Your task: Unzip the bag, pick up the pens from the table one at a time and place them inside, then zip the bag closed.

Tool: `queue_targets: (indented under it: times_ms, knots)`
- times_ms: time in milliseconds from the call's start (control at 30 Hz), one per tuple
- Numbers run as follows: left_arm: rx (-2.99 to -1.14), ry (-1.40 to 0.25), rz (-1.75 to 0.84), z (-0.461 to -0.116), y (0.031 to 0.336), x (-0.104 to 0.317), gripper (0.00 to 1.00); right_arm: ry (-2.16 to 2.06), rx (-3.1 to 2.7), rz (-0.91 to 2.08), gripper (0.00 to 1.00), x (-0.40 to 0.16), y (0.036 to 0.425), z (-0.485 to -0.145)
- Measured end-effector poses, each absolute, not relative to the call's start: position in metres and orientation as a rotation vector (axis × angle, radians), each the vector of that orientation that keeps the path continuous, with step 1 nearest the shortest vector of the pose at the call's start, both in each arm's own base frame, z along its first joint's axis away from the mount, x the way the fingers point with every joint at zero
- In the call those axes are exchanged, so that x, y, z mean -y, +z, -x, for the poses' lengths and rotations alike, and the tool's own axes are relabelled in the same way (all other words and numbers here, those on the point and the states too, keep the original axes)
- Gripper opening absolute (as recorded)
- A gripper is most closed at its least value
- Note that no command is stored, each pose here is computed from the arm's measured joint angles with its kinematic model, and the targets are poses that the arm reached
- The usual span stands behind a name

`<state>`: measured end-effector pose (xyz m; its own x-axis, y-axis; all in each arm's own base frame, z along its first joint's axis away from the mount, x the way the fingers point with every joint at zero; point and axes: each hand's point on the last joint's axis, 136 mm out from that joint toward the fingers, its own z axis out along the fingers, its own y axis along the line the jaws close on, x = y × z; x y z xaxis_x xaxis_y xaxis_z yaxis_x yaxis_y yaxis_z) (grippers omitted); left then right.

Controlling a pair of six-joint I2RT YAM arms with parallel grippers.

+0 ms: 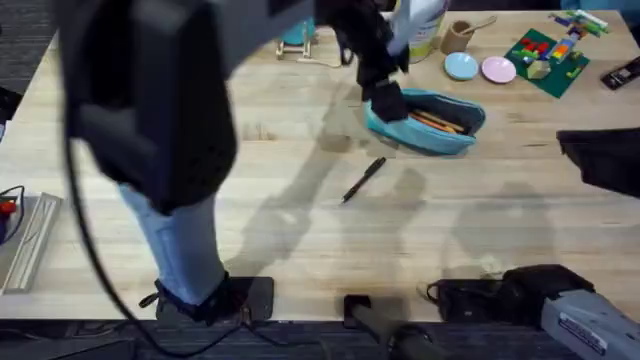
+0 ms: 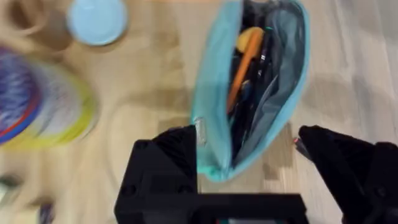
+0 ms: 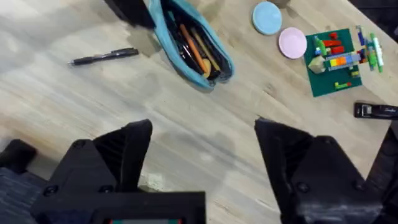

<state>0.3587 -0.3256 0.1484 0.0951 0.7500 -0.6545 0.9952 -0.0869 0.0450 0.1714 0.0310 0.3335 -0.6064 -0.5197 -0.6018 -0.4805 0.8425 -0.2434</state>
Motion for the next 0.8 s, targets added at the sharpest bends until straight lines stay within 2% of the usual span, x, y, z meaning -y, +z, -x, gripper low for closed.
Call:
queue_targets:
  times_ms: [200, 333, 600, 800]
  knots:
    - [-1.807, -0.646, -1.77, -0.358, 0.192, 0.29, 0.993, -0.077, -2.311, 0.721, 0.996, -0.031, 0.336, -0.174]
    - [-1.837, -0.626, -1.758, -0.35, 0.204, 0.281, 0.993, -0.079, -2.306, 0.72, 0.995, -0.031, 0.337, -0.175]
    - [-1.886, -0.477, -1.759, -0.342, 0.222, 0.261, 0.993, -0.079, -2.305, 0.72, 0.997, -0.031, 0.337, -0.175]
    - [-1.92, -0.427, -1.648, -0.335, 0.255, 0.246, 0.993, -0.079, -2.302, 0.719, 0.997, -0.031, 0.338, -0.176]
